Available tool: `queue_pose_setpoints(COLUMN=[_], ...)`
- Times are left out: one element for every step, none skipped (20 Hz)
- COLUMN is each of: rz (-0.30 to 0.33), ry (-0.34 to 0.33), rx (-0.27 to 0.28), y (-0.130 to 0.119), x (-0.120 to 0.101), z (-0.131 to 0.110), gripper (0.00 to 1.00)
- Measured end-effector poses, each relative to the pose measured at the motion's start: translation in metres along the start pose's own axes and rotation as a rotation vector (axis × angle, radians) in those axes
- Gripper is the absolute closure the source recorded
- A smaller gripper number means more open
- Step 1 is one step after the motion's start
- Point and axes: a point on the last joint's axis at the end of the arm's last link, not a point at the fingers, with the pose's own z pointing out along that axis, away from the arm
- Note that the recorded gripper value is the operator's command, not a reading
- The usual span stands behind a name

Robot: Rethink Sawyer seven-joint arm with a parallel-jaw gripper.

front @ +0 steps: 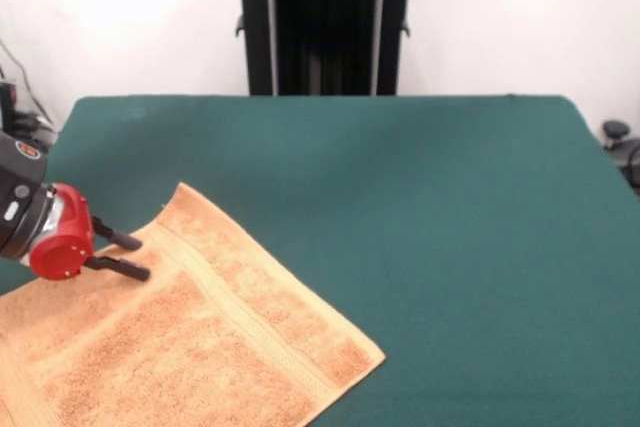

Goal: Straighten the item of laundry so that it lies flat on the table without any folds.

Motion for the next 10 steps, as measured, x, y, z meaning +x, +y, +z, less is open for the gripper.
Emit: queue_pose_setpoints(rz=[0.001, 0.002, 0.003, 0.006, 0.007, 0.008, 0.008, 0.009, 0.009, 0.010], ry=[0.008, 0.022, 0.033, 0.051, 0.055, 0.059, 0.061, 0.068, 0.073, 0.076], rx=[-0.002, -0.007, -0.012, -0.020, -0.022, -0.024, -0.025, -0.029, -0.031, -0.032], y=[0.000, 0.000, 0.000, 0.000, 0.000, 0.000, 0.000, 0.000, 0.001, 0.001], x=[0.000, 0.000, 0.000, 0.000, 0.000, 0.000, 0.000, 0.000, 0.000, 0.001], z=[0.001, 0.003, 0.005, 0.008, 0.008, 0.009, 0.010, 0.011, 0.012, 0.013], gripper=[0.00, 0.00, 0.00, 0.00, 0.00, 0.00, 0.00, 0.00, 0.00, 0.00])
